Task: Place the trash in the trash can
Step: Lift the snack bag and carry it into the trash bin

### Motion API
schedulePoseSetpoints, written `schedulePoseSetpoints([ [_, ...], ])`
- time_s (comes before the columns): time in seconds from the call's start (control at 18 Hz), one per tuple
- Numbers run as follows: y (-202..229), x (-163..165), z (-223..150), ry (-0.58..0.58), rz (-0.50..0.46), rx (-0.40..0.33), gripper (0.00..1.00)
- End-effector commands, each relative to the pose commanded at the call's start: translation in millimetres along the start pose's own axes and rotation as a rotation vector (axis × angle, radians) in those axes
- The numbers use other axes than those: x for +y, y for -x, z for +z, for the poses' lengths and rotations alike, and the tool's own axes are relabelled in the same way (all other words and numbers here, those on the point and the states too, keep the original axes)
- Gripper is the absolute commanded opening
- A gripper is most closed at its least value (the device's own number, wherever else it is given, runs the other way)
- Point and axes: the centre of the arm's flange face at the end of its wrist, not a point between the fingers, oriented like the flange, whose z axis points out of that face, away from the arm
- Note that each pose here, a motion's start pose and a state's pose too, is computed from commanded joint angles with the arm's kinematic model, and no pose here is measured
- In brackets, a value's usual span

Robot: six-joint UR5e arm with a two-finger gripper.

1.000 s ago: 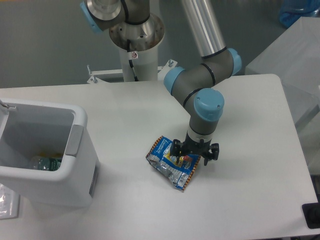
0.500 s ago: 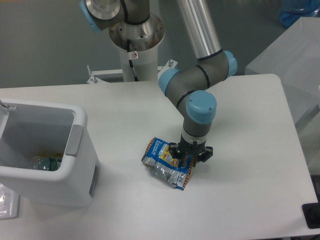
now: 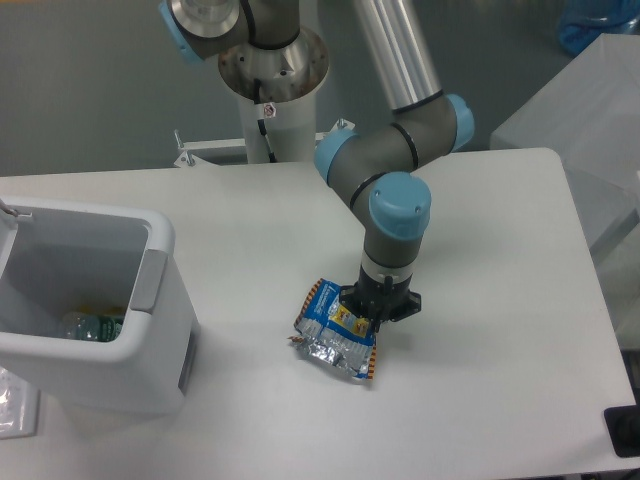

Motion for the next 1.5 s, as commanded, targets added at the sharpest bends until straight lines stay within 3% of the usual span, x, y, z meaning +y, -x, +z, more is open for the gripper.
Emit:
schedulePoseSetpoints([
  [0.17, 16, -16, -54, -0.122, -0.097, -0.007, 0.00],
  [0.33, 34, -50, -108, -0.273, -0.299, 0.033, 0.00],
  [0.5, 35, -75, -148, -0.364, -0.400, 0.061, 0.00],
  [0.61, 28, -86, -181, -0.430, -0.460, 0.101, 0.00],
  [0.78, 18, -107, -228, -0.533, -0.525, 0.231, 0.00],
  [1.0, -31, -106, -288, -0.623, -0.442, 0.345, 0.00],
  [1.17, -66, -109, -320, -0.665, -0.363, 0.352, 0.00],
  [1.33, -107, -112, -344, -0.702, -0.221, 0.344, 0.00],
  [1.5, -154, -91, -357, -0.712, -0.077, 0.334, 0.01],
])
